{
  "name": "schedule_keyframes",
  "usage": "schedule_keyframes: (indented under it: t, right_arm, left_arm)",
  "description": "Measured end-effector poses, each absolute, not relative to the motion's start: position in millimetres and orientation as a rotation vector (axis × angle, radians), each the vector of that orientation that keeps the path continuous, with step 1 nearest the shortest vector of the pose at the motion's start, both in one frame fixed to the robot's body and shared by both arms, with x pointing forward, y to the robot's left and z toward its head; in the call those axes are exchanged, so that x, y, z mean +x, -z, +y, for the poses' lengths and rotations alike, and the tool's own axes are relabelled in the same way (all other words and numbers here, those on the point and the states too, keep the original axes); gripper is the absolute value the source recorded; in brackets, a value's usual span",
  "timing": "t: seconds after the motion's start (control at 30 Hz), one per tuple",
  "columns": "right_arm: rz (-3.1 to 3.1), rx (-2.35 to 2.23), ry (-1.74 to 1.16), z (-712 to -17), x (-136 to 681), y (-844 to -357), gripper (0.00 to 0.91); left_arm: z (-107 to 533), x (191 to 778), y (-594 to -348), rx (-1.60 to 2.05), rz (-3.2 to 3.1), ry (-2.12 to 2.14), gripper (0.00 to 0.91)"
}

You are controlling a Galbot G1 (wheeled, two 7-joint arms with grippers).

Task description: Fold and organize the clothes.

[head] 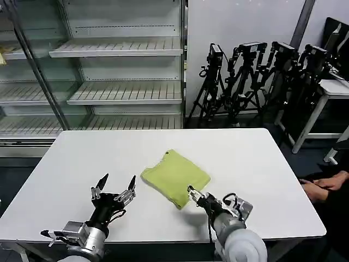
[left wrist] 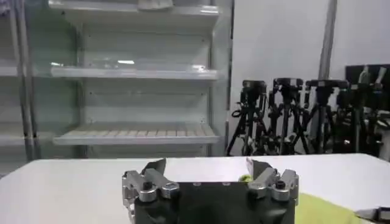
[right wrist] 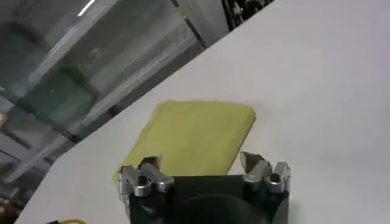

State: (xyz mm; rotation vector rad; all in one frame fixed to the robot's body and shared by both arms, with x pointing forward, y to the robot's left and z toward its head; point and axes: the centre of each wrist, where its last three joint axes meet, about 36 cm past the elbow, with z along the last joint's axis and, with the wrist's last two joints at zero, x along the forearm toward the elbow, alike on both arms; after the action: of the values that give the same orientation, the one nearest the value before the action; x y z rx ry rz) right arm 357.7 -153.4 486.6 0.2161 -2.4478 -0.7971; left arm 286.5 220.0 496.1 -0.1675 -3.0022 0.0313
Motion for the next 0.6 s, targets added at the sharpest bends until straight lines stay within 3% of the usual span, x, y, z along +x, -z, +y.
schedule_keyframes:
  t: [0.6]
  right_arm:
    - [-2.321,0.155,0.917,-142.2,401.1,-478.1,0.907]
  left_arm:
    - [221.2,274.3,-496.7,-0.134,-2.978,-0.055,0.907]
